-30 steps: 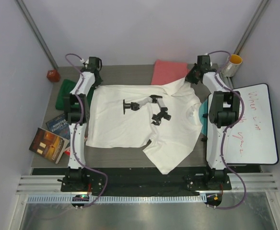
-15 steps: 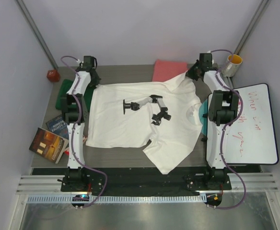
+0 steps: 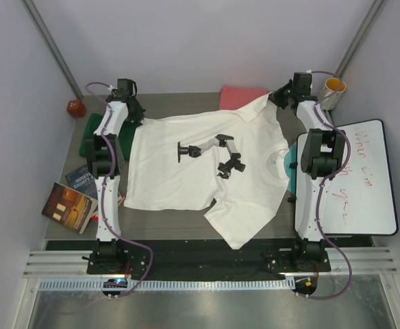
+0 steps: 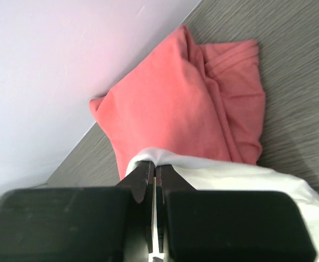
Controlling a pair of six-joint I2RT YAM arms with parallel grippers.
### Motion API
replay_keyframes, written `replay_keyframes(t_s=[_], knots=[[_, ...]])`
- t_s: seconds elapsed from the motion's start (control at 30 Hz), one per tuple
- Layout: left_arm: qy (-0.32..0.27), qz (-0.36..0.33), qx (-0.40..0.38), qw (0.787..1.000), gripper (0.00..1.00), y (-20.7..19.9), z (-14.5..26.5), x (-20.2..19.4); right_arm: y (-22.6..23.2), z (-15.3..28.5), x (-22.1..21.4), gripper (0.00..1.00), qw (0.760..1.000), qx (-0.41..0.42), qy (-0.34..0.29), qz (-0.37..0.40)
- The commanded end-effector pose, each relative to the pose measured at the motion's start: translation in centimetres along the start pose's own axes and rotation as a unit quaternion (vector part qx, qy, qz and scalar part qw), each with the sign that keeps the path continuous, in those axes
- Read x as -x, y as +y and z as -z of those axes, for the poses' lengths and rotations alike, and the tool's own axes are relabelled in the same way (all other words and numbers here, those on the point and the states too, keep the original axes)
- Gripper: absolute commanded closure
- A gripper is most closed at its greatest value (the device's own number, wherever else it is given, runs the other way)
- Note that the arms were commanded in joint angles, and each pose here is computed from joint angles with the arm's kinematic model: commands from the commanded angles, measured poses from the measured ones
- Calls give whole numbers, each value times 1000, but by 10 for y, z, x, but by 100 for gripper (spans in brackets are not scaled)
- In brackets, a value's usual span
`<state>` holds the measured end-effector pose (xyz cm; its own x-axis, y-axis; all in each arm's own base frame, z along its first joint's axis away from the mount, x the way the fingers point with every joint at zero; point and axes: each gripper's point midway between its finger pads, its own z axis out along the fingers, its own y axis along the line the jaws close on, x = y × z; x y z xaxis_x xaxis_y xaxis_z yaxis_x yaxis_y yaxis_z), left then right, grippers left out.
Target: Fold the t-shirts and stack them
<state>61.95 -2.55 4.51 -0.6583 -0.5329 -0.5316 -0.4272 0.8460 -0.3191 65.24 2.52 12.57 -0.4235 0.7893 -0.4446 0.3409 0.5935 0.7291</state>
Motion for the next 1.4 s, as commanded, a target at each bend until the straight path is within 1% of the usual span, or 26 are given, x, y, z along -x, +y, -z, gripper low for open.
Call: replay_keyframes(t_s=[0.0, 0.13, 0.23, 0.3, 0.33, 0.37, 0.4, 0.43, 0.5, 0.53, 0.57, 0.7, 0.73, 0.8, 0.9, 1.07, 1.13, 1.37], knots=[[-47, -5, -62, 997, 100, -37, 63, 41, 35, 18, 2, 99, 998, 65, 3, -16], [-53, -17, -63, 996, 100, -41, 80, 42, 33, 29, -8, 99, 998, 65, 14, -6], [-54, -23, -60, 996, 100, -41, 87, 40, 13, 30, -21, 99, 999, 29, 39, 9], [-49, -24, -62, 997, 100, -42, 85, 37, 5, 29, -26, 98, 998, 24, 53, 13], [-43, -25, -59, 997, 100, -40, 85, 35, 1, 27, -30, 85, 998, 22, 63, 10], [-39, -27, -57, 997, 100, -39, 83, 33, -2, 27, -31, 81, 998, 20, 66, 8], [-37, -29, -57, 997, 100, -40, 83, 31, -3, 28, -30, 80, 998, 19, 66, 6], [-35, -33, -54, 997, 100, -38, 83, 29, -4, 29, -28, 77, 998, 18, 63, 7], [-30, -37, -50, 998, 100, -36, 83, 26, 4, 37, -19, 69, 998, 25, 52, 16], [-29, -39, -48, 998, 100, -35, 84, 25, 8, 40, -14, 62, 998, 28, 43, 28], [-28, -42, -46, 998, 100, -33, 84, 24, 15, 47, -5, 61, 999, 30, 28, 35], [-28, -46, -44, 998, 100, -32, 82, 23, 36, 63, 16, 57, 997, 50, 1, 59], [-24, -45, -45, 998, 100, -32, 81, 21, 42, 64, 18, 55, 997, 57, -1, 59], [-23, -43, -48, 998, 100, -33, 79, 21, 49, 64, 15, 54, 996, 72, 12, 53], [-22, -42, -51, 998, 100, -35, 78, 20, 59, 64, 16, 54, 996, 81, 12, 35], [-24, -44, -53, 997, 100, -37, 76, 21, 66, 50, 2, 54, 996, 86, 25, 24], [-23, -46, -52, 997, 100, -37, 74, 21, 68, 45, -4, 52, 995, 90, 34, 19], [-17, -51, -47, 997, 100, -33, 70, 16, 64, 24, -35, 52, 994, 85, 66, 22]])
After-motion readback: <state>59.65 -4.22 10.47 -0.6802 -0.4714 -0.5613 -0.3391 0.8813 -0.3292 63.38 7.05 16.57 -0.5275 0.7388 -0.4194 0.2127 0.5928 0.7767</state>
